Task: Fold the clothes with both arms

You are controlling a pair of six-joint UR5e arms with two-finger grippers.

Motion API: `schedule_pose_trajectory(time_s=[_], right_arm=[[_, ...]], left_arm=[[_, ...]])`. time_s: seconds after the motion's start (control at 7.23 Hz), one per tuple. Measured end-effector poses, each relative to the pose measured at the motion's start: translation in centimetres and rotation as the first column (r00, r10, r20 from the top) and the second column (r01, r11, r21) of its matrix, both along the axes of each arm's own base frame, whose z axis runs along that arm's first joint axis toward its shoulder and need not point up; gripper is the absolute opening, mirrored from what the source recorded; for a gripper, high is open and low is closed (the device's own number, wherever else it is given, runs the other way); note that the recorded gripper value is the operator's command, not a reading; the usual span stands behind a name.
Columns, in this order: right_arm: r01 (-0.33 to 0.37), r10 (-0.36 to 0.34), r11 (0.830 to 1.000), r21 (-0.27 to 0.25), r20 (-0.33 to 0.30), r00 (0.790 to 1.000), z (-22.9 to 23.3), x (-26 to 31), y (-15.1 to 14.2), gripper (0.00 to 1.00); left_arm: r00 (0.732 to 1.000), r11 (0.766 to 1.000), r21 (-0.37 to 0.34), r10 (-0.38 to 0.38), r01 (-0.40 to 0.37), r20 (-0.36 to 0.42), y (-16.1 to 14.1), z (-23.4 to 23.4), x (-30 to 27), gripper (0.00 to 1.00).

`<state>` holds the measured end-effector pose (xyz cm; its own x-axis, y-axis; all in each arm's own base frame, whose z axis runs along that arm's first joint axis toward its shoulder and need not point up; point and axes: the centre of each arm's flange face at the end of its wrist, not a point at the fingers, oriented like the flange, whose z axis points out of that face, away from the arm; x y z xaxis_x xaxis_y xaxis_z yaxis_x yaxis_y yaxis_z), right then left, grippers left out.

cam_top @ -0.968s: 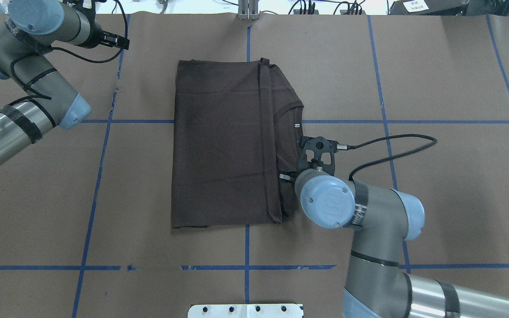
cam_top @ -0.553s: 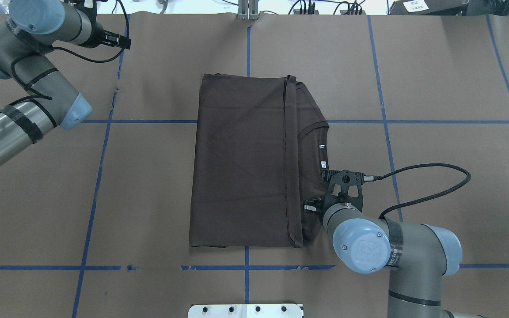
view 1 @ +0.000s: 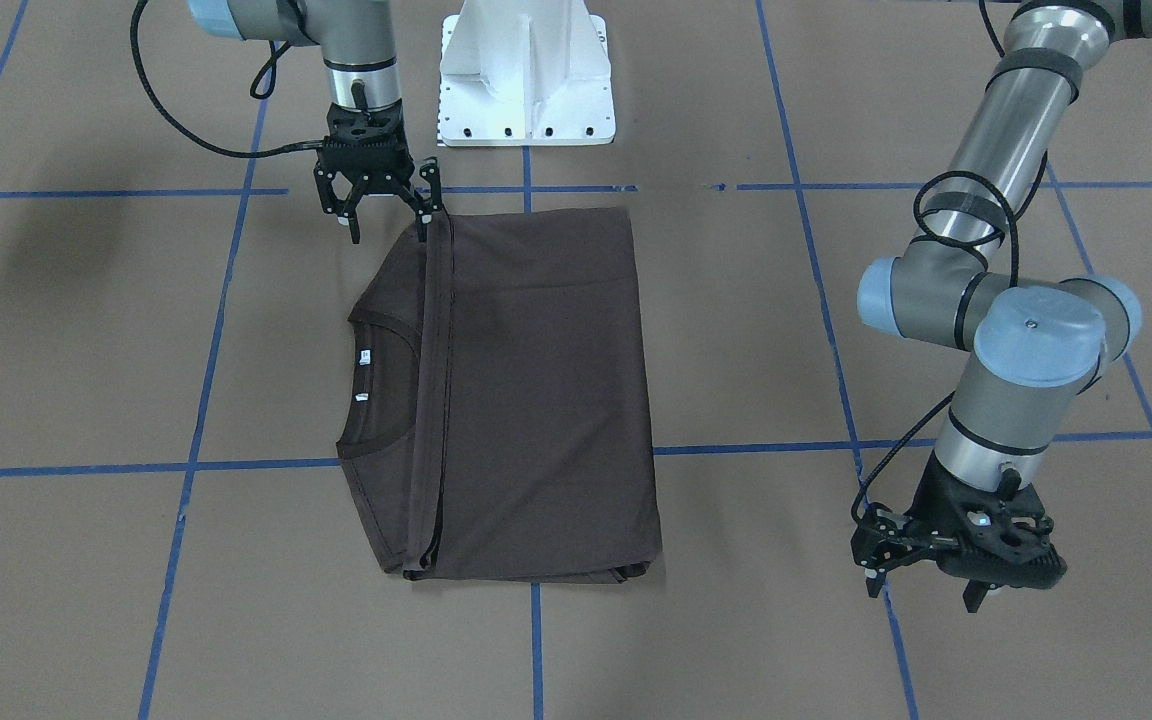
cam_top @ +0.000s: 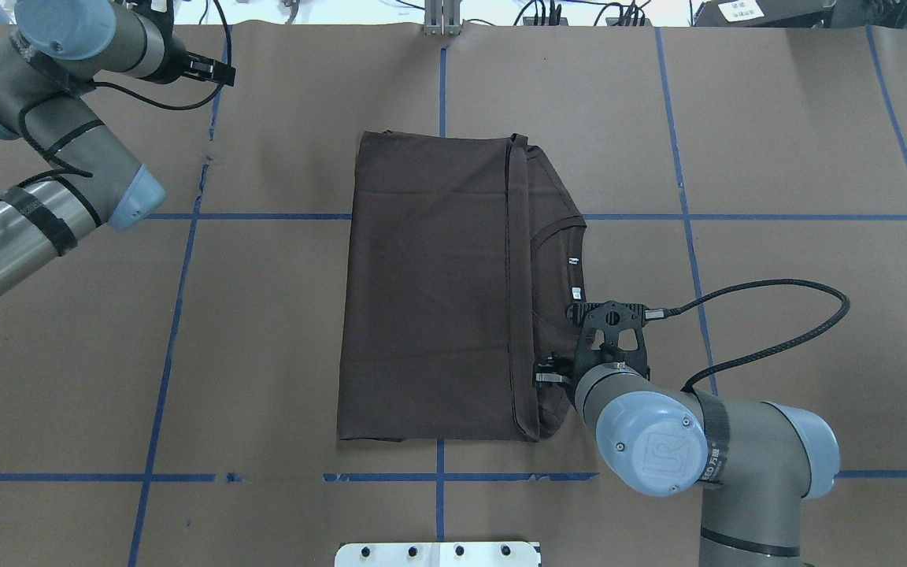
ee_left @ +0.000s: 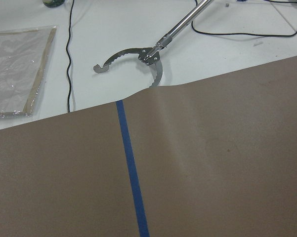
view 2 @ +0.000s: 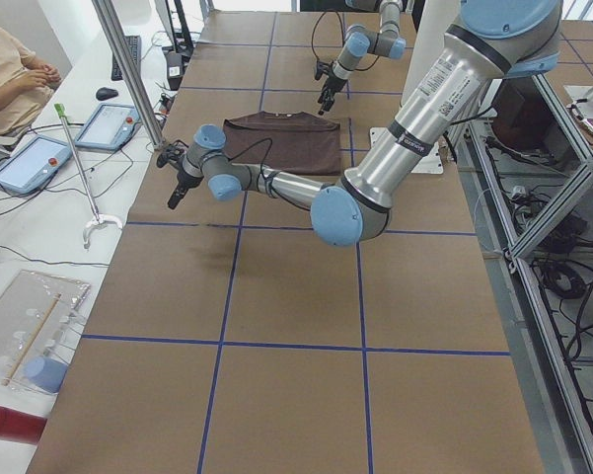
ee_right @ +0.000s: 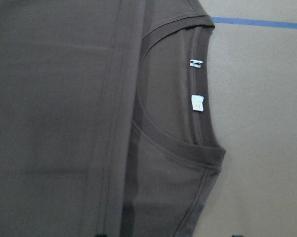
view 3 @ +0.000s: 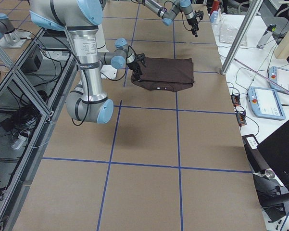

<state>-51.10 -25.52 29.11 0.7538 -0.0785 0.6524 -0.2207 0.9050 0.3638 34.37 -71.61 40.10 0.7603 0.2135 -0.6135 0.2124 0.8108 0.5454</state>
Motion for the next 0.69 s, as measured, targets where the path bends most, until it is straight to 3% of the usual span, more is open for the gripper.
schedule_pose_trajectory(time_s=[0.28,0.69], right_arm=[[0.068,-0.066,0.995,0.074,-0.031,0.997,-0.4,-1.6,3.5,0.6],[0.124,-0.117,0.984,0.129,-0.063,0.991,-0.3,-2.9,6.2,0.48]], left_arm=[[1.0,1.0,-0.001,0.0,0.0,0.001,0.0,0.1,0.0,1.0],[1.0,1.0,-0.001,0.0,0.0,0.001,0.0,0.1,0.0,1.0]])
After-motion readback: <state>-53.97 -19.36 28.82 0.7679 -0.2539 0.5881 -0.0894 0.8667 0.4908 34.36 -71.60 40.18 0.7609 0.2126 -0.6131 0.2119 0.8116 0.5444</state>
